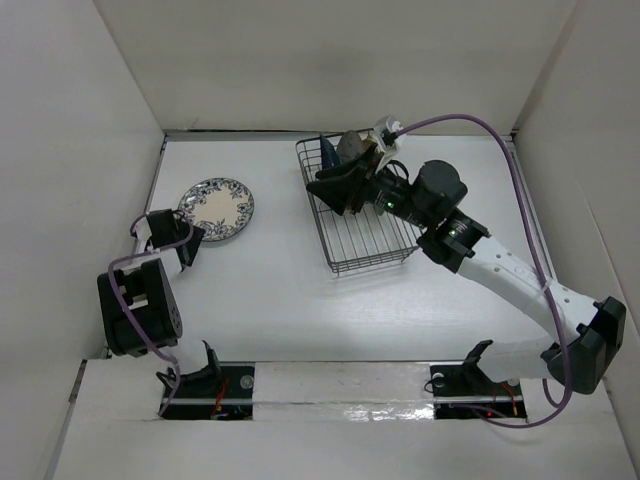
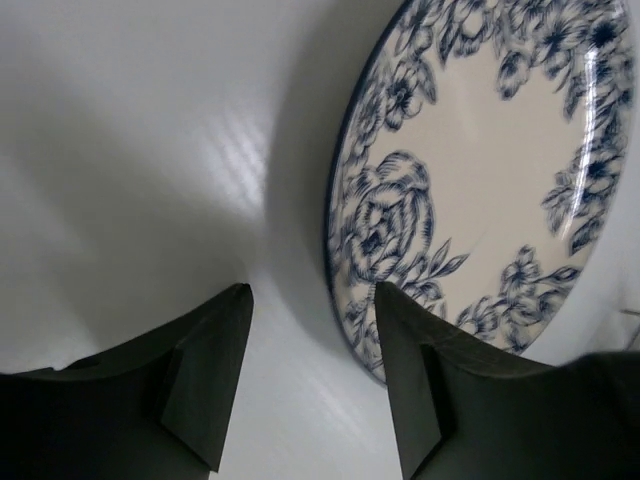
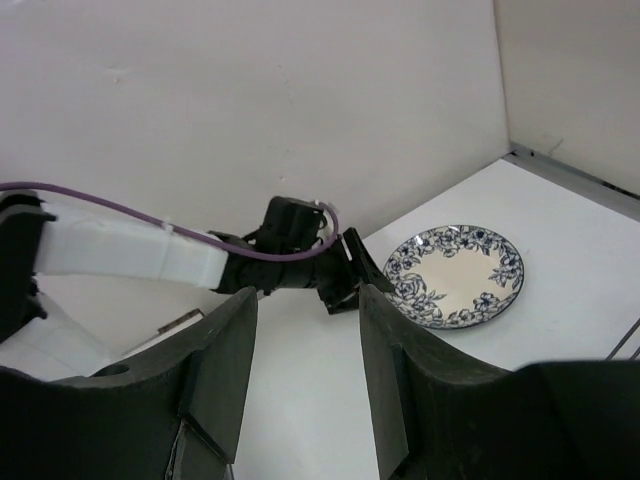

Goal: Load the plates into the dish rack

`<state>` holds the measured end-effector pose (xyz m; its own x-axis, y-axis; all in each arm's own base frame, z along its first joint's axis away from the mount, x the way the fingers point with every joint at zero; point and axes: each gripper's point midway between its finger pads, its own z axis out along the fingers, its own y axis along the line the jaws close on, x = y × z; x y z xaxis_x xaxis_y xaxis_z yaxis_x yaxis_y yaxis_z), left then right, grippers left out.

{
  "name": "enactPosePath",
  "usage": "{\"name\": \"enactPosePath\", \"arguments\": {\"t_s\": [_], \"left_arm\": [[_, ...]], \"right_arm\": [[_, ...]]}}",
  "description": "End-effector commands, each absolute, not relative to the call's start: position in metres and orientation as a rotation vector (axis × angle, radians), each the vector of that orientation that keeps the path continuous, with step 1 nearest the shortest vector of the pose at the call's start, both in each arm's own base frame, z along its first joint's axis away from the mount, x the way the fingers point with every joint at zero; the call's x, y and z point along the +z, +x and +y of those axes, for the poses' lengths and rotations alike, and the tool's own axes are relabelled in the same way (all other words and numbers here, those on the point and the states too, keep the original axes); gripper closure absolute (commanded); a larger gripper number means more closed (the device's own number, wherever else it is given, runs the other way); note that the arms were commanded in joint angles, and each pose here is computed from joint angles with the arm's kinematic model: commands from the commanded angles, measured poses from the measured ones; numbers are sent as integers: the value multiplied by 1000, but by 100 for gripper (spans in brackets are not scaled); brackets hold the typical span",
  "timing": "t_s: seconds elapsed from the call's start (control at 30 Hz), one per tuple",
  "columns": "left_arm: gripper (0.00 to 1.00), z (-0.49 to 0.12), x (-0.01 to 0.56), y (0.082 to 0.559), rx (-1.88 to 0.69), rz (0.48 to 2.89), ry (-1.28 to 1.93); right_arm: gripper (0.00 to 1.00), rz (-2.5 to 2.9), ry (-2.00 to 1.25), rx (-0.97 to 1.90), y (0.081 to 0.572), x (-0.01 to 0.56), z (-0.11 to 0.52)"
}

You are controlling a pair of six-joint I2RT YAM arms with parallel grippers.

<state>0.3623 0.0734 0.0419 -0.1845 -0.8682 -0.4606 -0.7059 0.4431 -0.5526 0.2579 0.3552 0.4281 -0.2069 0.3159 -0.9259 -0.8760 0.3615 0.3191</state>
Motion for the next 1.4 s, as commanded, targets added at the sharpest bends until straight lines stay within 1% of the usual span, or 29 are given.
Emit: {"name": "enactPosePath", "arguments": {"t_s": [0.0, 0.13, 0.23, 0.27, 0.3, 0.43, 0.5, 0.57, 0.6, 0.63, 0.7, 0.73, 0.8, 0.83, 0.87, 0.9, 0.93, 1.0, 1.03, 1.2, 1.23, 1.33, 1.37], "left_arm": [[48, 79, 42, 377, -352, 1902, -1346], [49, 74, 37, 394, -436, 1879, -1323], [55, 71, 38, 403, -485, 1867, -1323], [60, 71, 38, 406, -490, 1867, -1325], [63, 71, 37, 406, -492, 1869, -1339], [70, 71, 38, 409, -515, 1842, -1351], [81, 68, 37, 410, -540, 1834, -1357], [100, 67, 42, 413, -575, 1793, -1346], [100, 63, 35, 404, -580, 1792, -1357], [100, 64, 48, 408, -615, 1725, -1339], [100, 64, 44, 396, -618, 1704, -1347], [100, 64, 61, 397, -636, 1657, -1300], [100, 62, 68, 385, -640, 1617, -1288], [100, 62, 94, 385, -659, 1551, -1231], [100, 62, 102, 383, -662, 1531, -1213], [100, 60, 102, 377, -664, 1527, -1213], [100, 59, 120, 374, -679, 1485, -1174], [100, 55, 123, 364, -697, 1458, -1165], [100, 54, 136, 362, -717, 1420, -1136], [100, 40, 146, 350, -799, 1388, -1087], [100, 38, 154, 349, -817, 1367, -1062], [100, 34, 164, 346, -835, 1353, -1030], [100, 33, 167, 344, -837, 1347, -1022]], "right_arm": [[49, 1248, -557, 1263, 240, 460, 349], [49, 1256, -553, 1248, 243, 457, 349], [49, 1265, -558, 1242, 245, 456, 350], [49, 1265, -549, 1237, 245, 456, 349], [49, 1268, -531, 1234, 247, 455, 348], [49, 1266, -491, 1232, 249, 458, 344], [49, 1267, -491, 1234, 248, 458, 343], [49, 1267, -490, 1233, 249, 457, 343], [49, 1268, -491, 1231, 249, 458, 344], [49, 1275, -491, 1232, 250, 456, 344], [49, 1275, -490, 1237, 249, 455, 347], [49, 1277, -492, 1238, 250, 454, 349], [48, 1296, -500, 1235, 254, 448, 354], [45, 1300, -505, 1235, 256, 447, 356], [40, 1316, -503, 1232, 261, 440, 361], [39, 1332, -505, 1235, 264, 434, 365], [37, 1330, -512, 1237, 266, 436, 369], [34, 1382, -547, 1254, 271, 416, 386], [34, 1396, -553, 1258, 274, 412, 390], [32, 1486, -585, 1288, 293, 378, 420], [31, 1529, -594, 1289, 297, 359, 431], [31, 1574, -603, 1283, 305, 344, 446], [29, 1616, -593, 1262, 314, 326, 451]]}}
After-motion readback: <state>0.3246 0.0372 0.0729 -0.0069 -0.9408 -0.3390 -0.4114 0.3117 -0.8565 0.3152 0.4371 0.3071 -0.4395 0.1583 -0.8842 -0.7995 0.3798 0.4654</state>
